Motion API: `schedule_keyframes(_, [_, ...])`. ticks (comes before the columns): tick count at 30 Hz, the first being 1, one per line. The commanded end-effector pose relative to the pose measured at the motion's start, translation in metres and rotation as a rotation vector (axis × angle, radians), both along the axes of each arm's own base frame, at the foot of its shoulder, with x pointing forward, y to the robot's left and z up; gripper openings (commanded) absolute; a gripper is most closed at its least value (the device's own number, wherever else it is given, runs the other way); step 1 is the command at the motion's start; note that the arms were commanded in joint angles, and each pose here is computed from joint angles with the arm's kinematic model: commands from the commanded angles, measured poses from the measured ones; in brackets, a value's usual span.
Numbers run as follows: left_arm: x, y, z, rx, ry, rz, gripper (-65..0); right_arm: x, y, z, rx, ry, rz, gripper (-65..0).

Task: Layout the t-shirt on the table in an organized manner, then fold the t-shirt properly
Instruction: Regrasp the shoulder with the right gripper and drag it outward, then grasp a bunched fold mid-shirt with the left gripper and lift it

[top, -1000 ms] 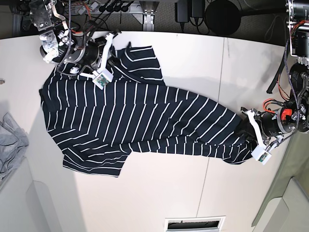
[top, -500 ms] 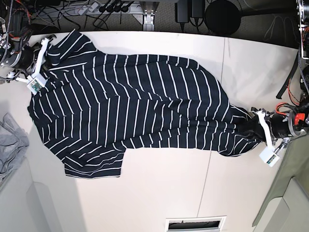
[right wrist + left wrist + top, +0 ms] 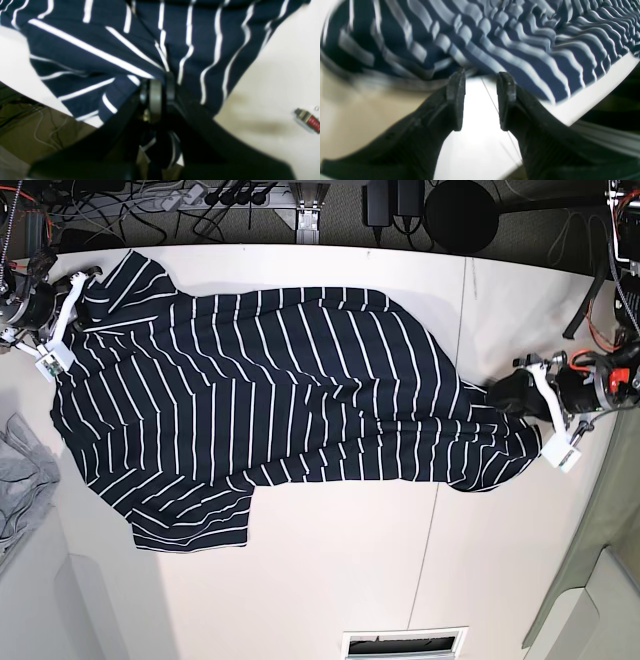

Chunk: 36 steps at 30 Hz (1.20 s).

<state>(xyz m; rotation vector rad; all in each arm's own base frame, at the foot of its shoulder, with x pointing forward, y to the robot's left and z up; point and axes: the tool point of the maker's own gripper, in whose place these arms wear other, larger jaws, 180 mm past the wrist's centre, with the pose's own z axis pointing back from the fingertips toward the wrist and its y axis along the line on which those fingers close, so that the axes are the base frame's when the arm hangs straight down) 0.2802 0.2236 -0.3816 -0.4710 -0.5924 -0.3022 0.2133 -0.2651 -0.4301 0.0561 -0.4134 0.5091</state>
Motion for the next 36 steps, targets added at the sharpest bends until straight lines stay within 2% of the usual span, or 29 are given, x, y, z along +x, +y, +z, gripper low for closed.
schedule_keyframes(1, [-0.002,0.002,0.007,-0.026,-0.020,0.006,-41.6,0.011,-0.005,0.010,-0.003,-0.044,0.003,-65.0])
schedule_keyframes(6, [-0.045,-0.020,-0.030,-0.084,0.065,0.045,-41.6,0.016,-0.002,0.014,0.018,-0.060,-0.001,-65.0])
schedule_keyframes(11, [-0.042,-0.056,-0.046,-0.120,0.013,0.083,-41.5,0.016,0.011,0.015,0.086,-0.059,0.005,-65.0])
schedule_keyframes(19, [-0.008,-0.097,-0.027,-0.238,-0.049,0.091,-40.7,0.012,0.016,0.012,0.103,-0.038,-0.003,-65.0])
schedule_keyframes(27, [0.061,-0.112,0.030,-0.279,-0.225,0.057,-40.7,0.011,0.016,0.011,0.103,-0.032,-0.004,-65.0])
schedule_keyframes(29, [0.073,-0.125,0.042,-0.275,-0.255,0.012,-40.7,0.011,0.016,0.011,0.104,-0.032,-0.004,-65.0])
schedule_keyframes(31, [0.081,-0.145,0.047,-0.233,-0.282,-0.061,-40.7,0.011,0.016,0.011,0.103,-0.031,-0.004,-65.0])
schedule_keyframes(36, [0.094,-0.207,0.030,-0.110,-0.310,-0.170,-40.7,0.010,0.016,0.011,0.101,-0.028,-0.005,-65.0])
